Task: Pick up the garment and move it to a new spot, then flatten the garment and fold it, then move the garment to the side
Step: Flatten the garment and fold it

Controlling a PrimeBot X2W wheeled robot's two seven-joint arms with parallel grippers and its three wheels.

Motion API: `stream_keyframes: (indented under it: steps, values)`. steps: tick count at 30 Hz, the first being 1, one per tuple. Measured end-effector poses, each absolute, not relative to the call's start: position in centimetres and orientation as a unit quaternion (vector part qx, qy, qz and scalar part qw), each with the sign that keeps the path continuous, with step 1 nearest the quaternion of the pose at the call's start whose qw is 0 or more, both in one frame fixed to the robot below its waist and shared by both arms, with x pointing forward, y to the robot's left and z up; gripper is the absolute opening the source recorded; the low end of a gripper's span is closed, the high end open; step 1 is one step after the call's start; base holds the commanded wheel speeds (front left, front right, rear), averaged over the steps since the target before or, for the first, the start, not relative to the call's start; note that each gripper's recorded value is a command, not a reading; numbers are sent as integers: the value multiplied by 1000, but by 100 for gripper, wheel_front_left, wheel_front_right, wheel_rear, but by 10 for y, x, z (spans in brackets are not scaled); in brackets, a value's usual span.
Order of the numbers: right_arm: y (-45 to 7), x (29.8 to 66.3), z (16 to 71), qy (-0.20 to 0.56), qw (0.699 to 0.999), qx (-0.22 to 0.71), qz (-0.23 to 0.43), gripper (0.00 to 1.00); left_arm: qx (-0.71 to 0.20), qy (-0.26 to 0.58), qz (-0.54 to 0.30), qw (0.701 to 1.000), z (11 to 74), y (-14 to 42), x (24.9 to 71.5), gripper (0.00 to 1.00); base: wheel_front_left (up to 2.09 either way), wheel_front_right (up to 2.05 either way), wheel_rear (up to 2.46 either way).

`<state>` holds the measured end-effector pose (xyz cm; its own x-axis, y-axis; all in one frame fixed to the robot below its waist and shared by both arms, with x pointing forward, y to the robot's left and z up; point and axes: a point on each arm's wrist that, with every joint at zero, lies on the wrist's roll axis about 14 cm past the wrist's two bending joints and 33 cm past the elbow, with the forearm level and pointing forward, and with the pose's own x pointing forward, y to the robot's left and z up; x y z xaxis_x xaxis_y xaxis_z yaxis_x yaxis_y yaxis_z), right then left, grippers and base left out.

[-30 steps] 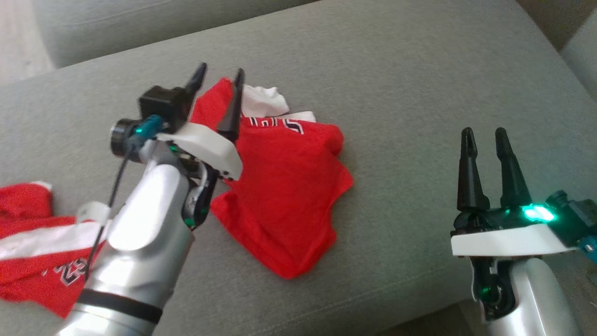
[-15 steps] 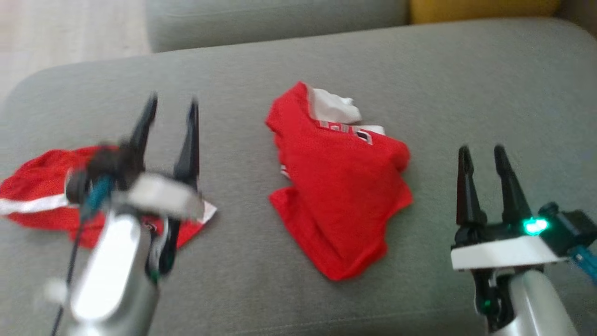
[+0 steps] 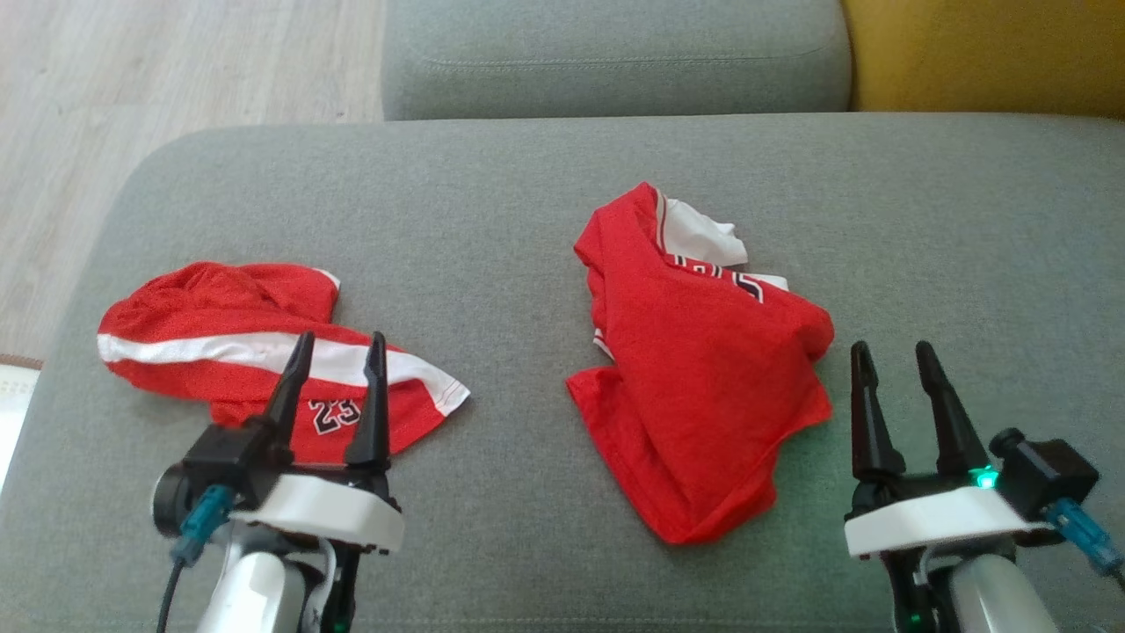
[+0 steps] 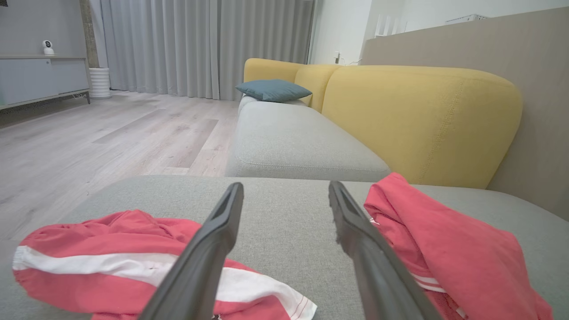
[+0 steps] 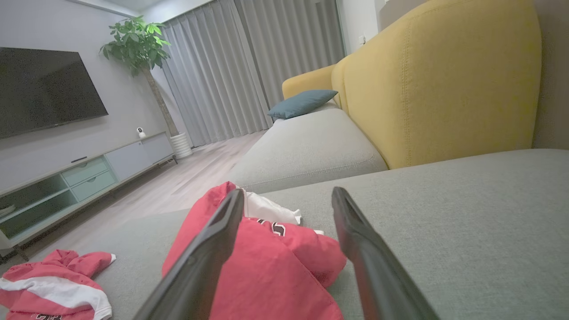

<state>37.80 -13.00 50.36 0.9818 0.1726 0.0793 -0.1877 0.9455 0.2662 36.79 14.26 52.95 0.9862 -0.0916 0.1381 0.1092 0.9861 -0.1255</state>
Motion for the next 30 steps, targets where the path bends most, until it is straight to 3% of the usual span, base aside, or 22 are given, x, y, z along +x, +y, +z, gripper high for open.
stream_keyframes:
  steps: [5, 13, 25, 26, 27, 30]
  values:
    - [-128, 378, 485, 2, 987, 133, 92, 100, -71, -65, -57, 994, 528, 138, 368, 100, 0, 0, 0]
    - [-126, 385, 414, 144, 976, 140, 79, 100, -76, -42, -58, 995, 512, 139, 371, 100, 0, 0, 0]
    - [-112, 400, 365, 234, 955, 169, 72, 100, -72, -31, -55, 995, 504, 145, 384, 100, 0, 0, 0]
    - [-110, 403, 365, 236, 954, 171, 74, 82, -70, -30, -54, 996, 503, 145, 384, 100, 0, 0, 0]
    - [-108, 406, 366, 237, 952, 176, 75, 0, -68, -29, -54, 996, 503, 146, 384, 100, 0, 0, 0]
    - [-105, 410, 367, 234, 952, 183, 75, 0, -69, -32, -47, 996, 504, 151, 385, 100, 0, 0, 0]
